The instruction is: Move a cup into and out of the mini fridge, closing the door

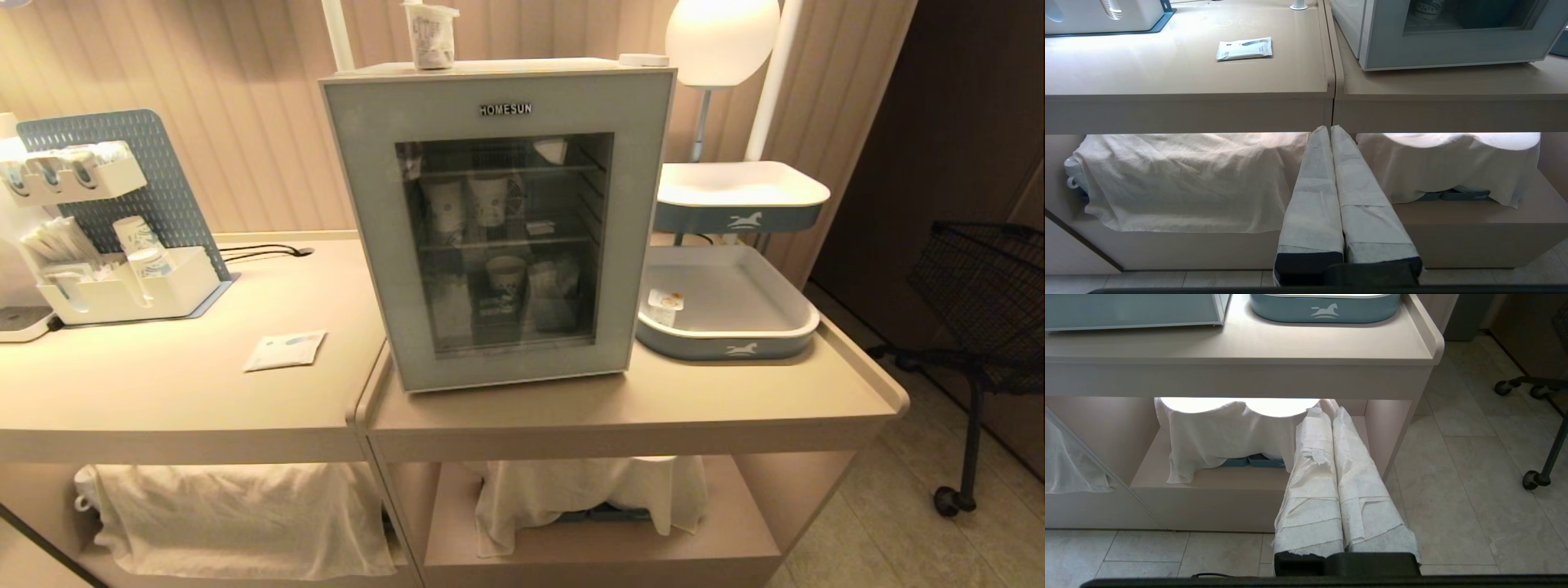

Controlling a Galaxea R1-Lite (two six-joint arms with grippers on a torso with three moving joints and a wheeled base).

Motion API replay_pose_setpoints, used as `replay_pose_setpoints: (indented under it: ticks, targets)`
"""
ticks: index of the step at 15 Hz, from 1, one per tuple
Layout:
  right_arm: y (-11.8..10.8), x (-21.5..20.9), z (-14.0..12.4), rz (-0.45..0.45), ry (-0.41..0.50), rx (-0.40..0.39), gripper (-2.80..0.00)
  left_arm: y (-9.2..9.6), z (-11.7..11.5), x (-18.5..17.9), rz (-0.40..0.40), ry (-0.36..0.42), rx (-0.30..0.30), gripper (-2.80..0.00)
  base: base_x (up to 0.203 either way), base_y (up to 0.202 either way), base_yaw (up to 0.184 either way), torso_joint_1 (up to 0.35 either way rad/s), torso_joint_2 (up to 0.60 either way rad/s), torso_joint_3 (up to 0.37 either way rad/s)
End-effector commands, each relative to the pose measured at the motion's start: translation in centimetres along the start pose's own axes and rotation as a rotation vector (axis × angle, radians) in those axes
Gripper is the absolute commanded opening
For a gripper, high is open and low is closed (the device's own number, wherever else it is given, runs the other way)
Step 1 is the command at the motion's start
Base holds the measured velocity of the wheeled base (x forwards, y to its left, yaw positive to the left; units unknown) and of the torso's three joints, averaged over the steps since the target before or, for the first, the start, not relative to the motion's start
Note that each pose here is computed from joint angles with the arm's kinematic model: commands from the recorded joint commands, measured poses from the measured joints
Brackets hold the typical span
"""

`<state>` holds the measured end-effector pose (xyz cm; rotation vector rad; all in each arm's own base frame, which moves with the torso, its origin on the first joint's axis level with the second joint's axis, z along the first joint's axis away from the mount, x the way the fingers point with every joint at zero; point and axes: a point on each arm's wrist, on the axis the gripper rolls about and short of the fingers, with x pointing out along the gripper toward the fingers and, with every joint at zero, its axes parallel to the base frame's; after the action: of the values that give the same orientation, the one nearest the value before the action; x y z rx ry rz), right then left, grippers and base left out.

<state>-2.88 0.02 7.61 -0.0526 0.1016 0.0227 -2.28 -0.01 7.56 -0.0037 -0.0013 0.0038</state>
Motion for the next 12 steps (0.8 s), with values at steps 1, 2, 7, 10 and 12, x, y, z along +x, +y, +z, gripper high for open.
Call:
replay_pose_setpoints:
  ticks: [1, 2, 7, 10, 12]
  targets:
    - [0.00, 0.02, 0.00, 0.001, 0.005, 0.001, -2.80, 0.00, 0.01, 0.01, 0.000, 0.001, -0.001, -2.80, 0.000, 0.000, 0.000, 0.000, 0.00, 0.000]
    - [0.00, 0.02, 0.00, 0.000, 0.005, 0.007, -2.80, 0.00, 0.01, 0.01, 0.001, 0.001, -0.001, -2.80, 0.000, 0.000, 0.000, 0.000, 0.00, 0.000]
    - [0.00, 0.04, 0.00, 0.000, 0.002, 0.018, -2.80, 0.00, 0.01, 0.01, 0.000, 0.001, -0.002, -2.80, 0.000, 0.000, 0.000, 0.000, 0.00, 0.000]
    - [-0.01, 0.02, 0.04, 0.000, 0.001, 0.018, -2.80, 0.00, 0.01, 0.01, -0.001, 0.001, -0.002, -2.80, 0.000, 0.000, 0.000, 0.000, 0.00, 0.000]
    - [0.00, 0.02, 0.04, 0.000, 0.001, 0.018, -2.80, 0.00, 0.01, 0.01, 0.001, 0.001, -0.002, -2.80, 0.000, 0.000, 0.000, 0.000, 0.00, 0.000]
